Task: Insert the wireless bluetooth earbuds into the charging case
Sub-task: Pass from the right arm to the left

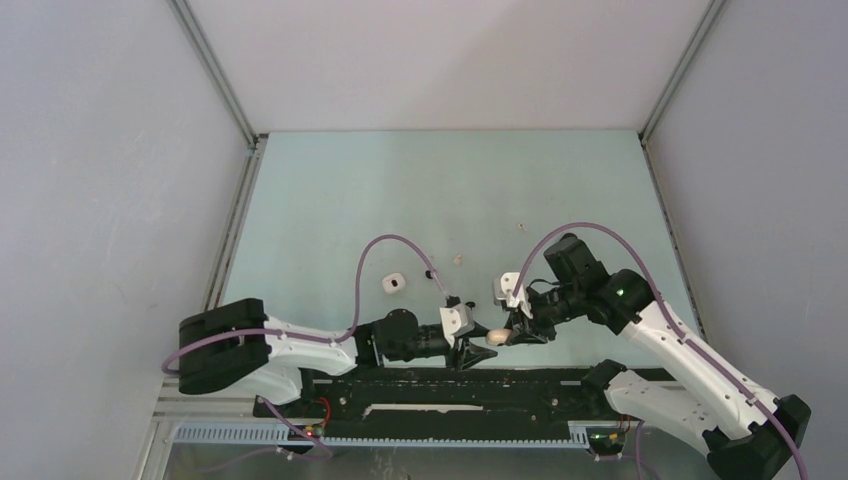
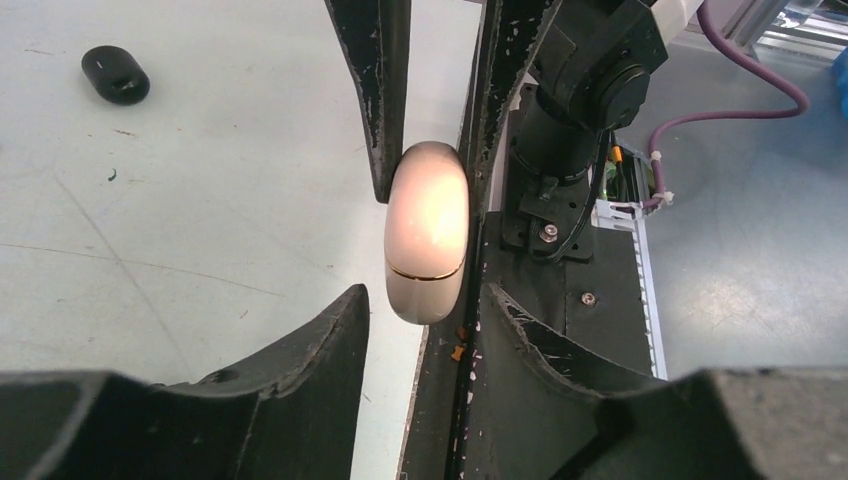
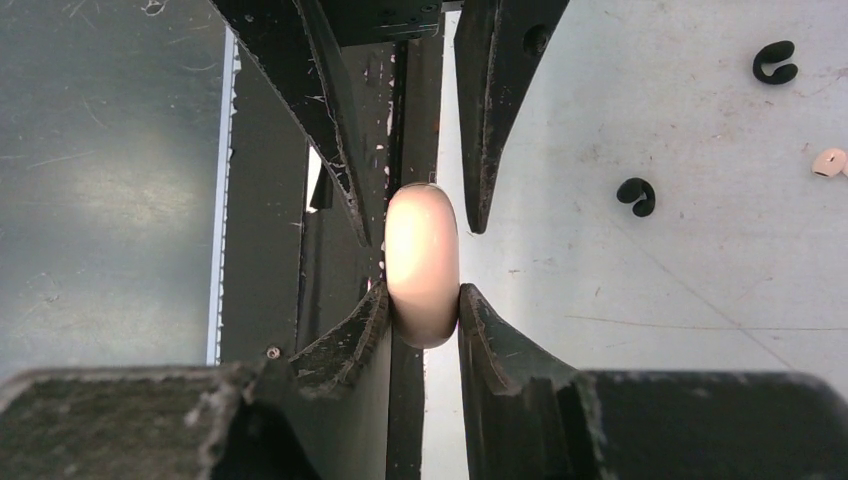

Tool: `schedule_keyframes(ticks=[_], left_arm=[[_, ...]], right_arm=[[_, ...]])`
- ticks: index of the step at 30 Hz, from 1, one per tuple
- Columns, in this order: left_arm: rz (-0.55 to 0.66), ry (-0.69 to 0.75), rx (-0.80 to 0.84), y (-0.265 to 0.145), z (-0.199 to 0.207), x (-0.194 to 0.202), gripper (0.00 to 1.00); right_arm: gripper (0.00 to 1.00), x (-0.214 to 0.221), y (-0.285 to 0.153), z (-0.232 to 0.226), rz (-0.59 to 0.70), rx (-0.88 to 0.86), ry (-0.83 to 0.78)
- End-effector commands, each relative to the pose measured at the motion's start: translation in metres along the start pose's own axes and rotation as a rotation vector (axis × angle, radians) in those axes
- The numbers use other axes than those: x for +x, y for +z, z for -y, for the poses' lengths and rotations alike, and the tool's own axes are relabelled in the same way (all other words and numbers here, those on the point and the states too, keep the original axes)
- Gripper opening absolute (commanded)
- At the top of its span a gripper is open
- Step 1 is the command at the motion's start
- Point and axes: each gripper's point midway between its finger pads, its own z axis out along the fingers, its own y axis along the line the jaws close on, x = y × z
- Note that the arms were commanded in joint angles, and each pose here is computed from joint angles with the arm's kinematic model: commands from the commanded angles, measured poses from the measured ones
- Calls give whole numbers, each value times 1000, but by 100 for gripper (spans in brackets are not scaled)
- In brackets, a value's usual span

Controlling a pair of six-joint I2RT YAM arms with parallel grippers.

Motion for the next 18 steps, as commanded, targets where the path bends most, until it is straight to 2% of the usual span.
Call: schedule_keyframes(ticks=[1, 12, 15, 18], left_arm=[[68, 21, 16, 7, 3, -18, 50], [97, 7, 25, 9, 5, -22, 46], [95, 7, 30, 10, 6, -21, 44], [97, 7, 37, 12, 7, -22, 36]], right_arm=[[18, -4, 0, 4, 1, 24, -16], [18, -2, 3, 4, -7, 11, 1], [18, -2, 4, 3, -6, 2, 8], [18, -3, 5, 4, -3, -2, 14]])
